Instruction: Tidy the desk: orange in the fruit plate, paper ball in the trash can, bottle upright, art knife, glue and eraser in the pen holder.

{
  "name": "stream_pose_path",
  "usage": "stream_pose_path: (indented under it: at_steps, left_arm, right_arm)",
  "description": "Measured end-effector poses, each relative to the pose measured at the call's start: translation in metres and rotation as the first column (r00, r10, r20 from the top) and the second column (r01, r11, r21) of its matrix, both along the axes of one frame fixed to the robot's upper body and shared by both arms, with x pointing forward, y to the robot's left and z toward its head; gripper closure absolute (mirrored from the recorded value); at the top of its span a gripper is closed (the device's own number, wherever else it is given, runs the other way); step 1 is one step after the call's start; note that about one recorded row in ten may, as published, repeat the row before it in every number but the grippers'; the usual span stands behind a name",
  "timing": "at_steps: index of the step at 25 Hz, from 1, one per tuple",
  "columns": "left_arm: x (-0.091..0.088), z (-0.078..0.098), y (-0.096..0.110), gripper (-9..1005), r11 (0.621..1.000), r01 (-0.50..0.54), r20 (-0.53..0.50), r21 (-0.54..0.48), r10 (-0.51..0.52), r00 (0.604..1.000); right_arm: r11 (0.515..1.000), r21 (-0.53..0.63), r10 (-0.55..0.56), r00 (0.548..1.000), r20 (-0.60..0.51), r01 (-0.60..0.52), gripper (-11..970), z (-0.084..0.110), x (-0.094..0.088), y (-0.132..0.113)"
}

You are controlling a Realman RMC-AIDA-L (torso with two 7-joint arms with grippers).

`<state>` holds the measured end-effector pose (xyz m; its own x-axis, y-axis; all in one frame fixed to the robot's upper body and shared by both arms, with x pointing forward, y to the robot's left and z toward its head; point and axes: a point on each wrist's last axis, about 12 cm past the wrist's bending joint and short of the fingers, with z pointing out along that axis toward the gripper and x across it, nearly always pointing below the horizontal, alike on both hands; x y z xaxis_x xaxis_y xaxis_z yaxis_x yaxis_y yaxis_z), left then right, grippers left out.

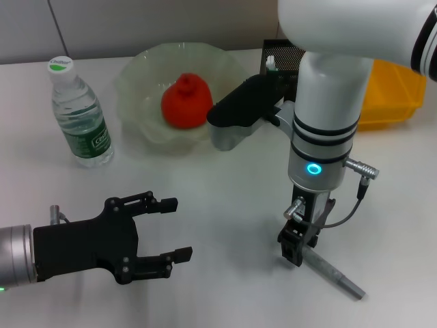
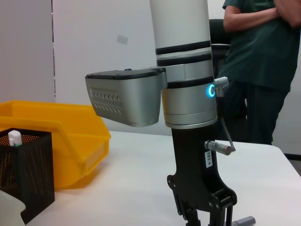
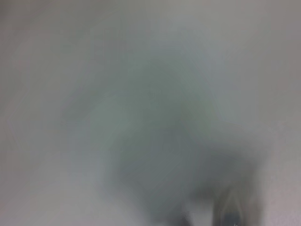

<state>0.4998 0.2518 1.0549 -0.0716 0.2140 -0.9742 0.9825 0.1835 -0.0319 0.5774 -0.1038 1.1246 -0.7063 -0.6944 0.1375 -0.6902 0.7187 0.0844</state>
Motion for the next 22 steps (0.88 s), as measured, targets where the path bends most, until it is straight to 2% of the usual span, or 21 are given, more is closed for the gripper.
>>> stream_pose_path:
  at_steps: [8,15,22]
  left_arm:
    - [0.0011,0.0002,-0.0004,208,1.0,-0.002,0.002,0.003,0.002,1.0]
    - [0.0019,0.0005,-0.0007,207,1.0,-0.002,0.004,0.004,0.002,1.0]
    - [0.0025,0.0,-0.0008,207,1.0,-0.007,0.003,0.007,0.007,1.0]
  right_arm:
    - [1.0,-0.022,0.02,1.0,0.005,-0.02,568,-0.001,-0.0009,0.0006]
    - [0.999,-0.024,0.029,0.999,0.016,-0.028,628,-0.002,-0.0005,0.0014]
    - [0.999,-0.019,0.034,0.999,0.025,-0.033,749,-0.0023,0.0003,0.0024]
